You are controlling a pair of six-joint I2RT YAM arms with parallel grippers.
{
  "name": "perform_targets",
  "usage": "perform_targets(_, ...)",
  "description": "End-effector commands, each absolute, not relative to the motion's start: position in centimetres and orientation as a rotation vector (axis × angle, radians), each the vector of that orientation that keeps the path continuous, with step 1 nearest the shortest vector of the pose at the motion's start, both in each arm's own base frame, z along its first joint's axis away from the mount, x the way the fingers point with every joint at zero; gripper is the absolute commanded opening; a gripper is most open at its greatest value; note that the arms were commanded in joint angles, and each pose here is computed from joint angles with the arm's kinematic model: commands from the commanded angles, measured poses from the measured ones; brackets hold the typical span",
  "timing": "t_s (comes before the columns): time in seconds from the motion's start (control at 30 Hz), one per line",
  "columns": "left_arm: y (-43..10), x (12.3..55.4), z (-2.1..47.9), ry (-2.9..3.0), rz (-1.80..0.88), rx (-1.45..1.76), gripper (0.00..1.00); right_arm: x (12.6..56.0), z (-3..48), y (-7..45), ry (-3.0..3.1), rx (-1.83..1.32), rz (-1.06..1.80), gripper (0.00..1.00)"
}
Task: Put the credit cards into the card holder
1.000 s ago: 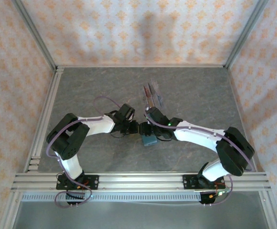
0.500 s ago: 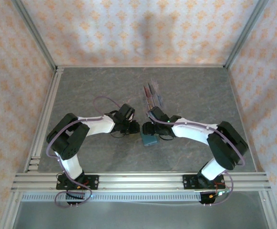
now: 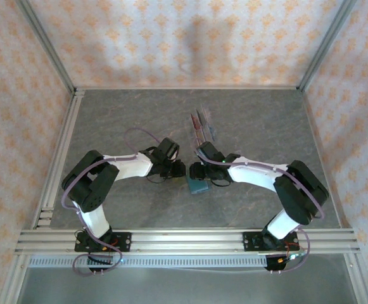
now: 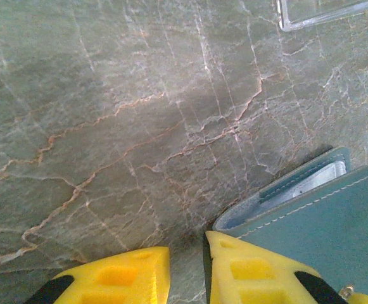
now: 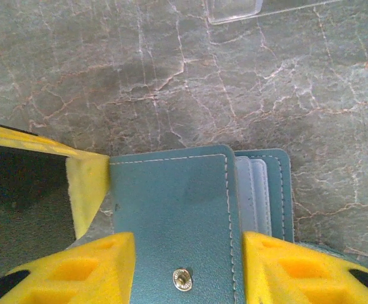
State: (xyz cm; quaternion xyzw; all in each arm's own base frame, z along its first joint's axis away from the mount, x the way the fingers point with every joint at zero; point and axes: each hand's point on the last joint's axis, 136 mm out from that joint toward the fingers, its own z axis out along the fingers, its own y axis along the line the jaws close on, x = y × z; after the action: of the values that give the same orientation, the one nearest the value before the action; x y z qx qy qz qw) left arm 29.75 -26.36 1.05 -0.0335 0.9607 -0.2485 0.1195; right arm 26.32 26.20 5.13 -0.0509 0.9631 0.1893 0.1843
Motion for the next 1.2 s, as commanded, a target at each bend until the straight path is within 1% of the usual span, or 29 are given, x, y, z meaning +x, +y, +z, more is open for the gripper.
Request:
perform_targets(0.0,-30.3,25.8,-2.3,2.905,-0.864,0.042,0.24,26.4,6.3,25.8,2.686,-0.134,0.518,0.45)
perform_targets(0.03,-30.3,25.8,-2.3,2.905,-0.865,0.041,0.24,26.3,6.4,25.8,2.685,-0.139,0.504,0.45)
perform_targets(0.07,-30.1,25.6,-3.3,2.931,-0.846,0.034,0.24,26.3,6.6,25.8,2.679,-0.146,0.5,0.45)
perform_targets(0.27,-30.1,25.6,-3.6,2.937,-0.841,0.032,0.24,26.0,7.3,26.1,2.67,-0.168,0.481,0.44)
perform_targets(0.47,-30.3,25.5,-3.6,2.94,-0.845,0.034,0.24,26.0,7.5,26.0,2.67,-0.186,0.42,0.48)
perform_targets(0.6,-30.2,25.5,-3.7,2.943,-0.843,0.027,0.24,25.8,7.8,26.2,2.666,-0.206,0.406,0.49)
perform_targets(0.8,-30.3,25.5,-3.7,2.944,-0.848,0.03,0.24,25.5,8.5,27.0,2.654,-0.22,0.446,0.47)
perform_targets(0.87,-30.3,25.5,-3.8,2.945,-0.85,0.03,0.24,25.3,8.7,27.3,2.654,-0.227,0.463,0.44)
perform_targets(0.97,-30.4,25.4,-3.8,2.945,-0.853,0.029,0.24,25.1,9.0,27.9,2.652,-0.236,0.496,0.43)
perform_targets(1.17,-30.5,25.4,-3.8,2.948,-0.865,0.022,0.24,24.6,9.9,29.9,2.623,-0.262,0.673,0.43)
